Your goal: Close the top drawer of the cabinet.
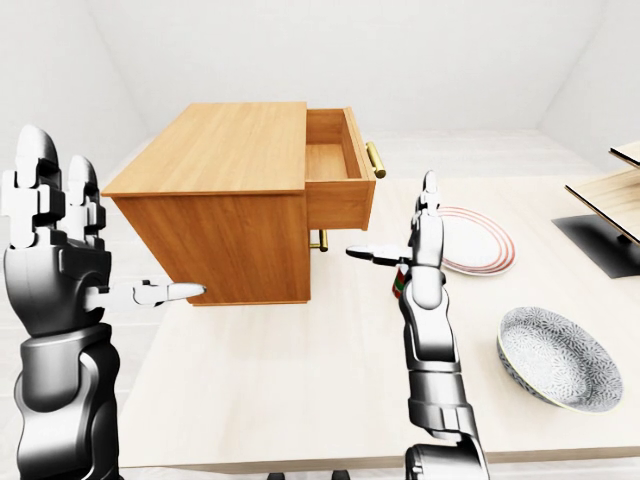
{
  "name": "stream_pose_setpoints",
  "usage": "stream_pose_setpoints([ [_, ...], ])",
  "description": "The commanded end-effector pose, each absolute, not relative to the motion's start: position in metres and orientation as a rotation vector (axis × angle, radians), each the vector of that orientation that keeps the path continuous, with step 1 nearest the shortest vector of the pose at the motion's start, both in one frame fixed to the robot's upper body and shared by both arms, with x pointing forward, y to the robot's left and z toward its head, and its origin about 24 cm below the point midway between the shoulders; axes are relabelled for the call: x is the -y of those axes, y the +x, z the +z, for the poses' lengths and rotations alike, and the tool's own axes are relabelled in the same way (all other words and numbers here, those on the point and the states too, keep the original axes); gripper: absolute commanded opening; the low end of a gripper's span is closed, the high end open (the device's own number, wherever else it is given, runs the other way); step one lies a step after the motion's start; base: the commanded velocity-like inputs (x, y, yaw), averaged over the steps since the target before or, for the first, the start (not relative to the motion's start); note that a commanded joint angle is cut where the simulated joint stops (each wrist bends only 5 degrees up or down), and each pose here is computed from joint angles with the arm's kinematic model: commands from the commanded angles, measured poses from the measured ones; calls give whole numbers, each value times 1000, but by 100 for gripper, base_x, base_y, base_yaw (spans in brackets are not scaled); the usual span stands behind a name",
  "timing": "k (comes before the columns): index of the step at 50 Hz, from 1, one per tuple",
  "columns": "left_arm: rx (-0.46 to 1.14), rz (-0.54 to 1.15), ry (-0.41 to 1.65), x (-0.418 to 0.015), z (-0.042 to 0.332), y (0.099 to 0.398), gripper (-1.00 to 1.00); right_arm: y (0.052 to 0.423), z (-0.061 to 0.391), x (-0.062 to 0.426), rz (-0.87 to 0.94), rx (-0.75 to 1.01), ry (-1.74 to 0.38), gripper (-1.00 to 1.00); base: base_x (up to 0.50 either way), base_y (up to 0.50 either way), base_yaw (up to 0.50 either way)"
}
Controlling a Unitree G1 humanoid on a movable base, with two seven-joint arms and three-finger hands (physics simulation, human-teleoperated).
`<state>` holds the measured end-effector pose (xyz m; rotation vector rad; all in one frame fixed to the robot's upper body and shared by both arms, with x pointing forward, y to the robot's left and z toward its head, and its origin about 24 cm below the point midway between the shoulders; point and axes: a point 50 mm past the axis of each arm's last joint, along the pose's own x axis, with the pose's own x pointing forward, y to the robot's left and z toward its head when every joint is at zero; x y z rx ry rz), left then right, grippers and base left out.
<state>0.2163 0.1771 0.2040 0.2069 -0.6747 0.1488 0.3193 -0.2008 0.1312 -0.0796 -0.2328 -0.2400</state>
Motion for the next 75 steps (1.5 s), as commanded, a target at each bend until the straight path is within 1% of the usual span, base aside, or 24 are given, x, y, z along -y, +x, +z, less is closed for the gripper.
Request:
stream_pose_setpoints([
  [1,661,139,199,-176,201,217,100,333,118,201,-249,151,-94,100,0,0,0],
  [7,662,138,199,-176,201,218,100,337,122,199,-241,160,-97,100,0,0,0],
  [11,662,138,199,-176,202,218,100,340,115,197,-238,126,-101,100,0,0,0],
  [22,654,133,202,-176,200,218,100,340,114,184,-189,130,-108,100,0,0,0],
  [29,663,131,201,-176,202,217,100,345,108,177,-179,98,-120,100,0,0,0],
  [75,650,125,206,-175,199,219,100,352,100,138,-73,89,-156,100,0,0,0],
])
